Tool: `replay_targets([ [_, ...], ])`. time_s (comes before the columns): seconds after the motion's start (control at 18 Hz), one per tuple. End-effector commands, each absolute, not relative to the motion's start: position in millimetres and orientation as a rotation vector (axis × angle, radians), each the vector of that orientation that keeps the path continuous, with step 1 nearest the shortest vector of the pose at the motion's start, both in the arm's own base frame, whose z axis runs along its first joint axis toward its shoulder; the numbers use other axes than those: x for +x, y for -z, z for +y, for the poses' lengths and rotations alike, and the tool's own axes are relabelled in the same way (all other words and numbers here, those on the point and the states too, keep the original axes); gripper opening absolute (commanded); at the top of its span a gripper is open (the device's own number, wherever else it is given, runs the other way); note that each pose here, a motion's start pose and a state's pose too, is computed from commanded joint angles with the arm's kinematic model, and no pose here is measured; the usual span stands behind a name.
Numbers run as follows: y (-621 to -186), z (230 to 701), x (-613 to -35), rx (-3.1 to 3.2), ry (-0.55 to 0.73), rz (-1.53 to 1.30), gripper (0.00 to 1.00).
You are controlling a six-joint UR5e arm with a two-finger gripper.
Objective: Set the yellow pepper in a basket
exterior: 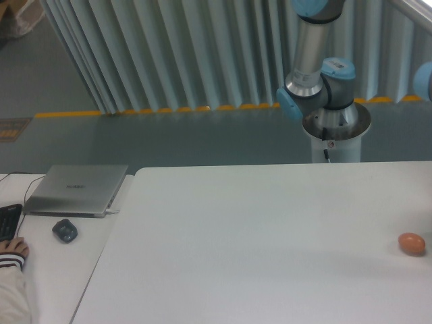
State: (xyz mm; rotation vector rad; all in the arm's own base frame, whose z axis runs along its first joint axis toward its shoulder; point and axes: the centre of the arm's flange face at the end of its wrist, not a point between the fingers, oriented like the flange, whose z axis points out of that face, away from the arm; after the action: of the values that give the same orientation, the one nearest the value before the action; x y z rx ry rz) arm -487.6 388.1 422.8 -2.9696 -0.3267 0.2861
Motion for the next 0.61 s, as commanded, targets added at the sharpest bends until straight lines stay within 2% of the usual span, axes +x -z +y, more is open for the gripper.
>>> replay_targets([
  [0.22,-430.5,395.6,-467.4,-3.011,-0.265,-0.093,1.0],
  [0.39,-431.7,390.3,-460.7,-3.044,-0.215,0.301,1.0],
  [0.61,-436.0,388.6,-455.6,-2.995,-0.218,0.72,1.0],
])
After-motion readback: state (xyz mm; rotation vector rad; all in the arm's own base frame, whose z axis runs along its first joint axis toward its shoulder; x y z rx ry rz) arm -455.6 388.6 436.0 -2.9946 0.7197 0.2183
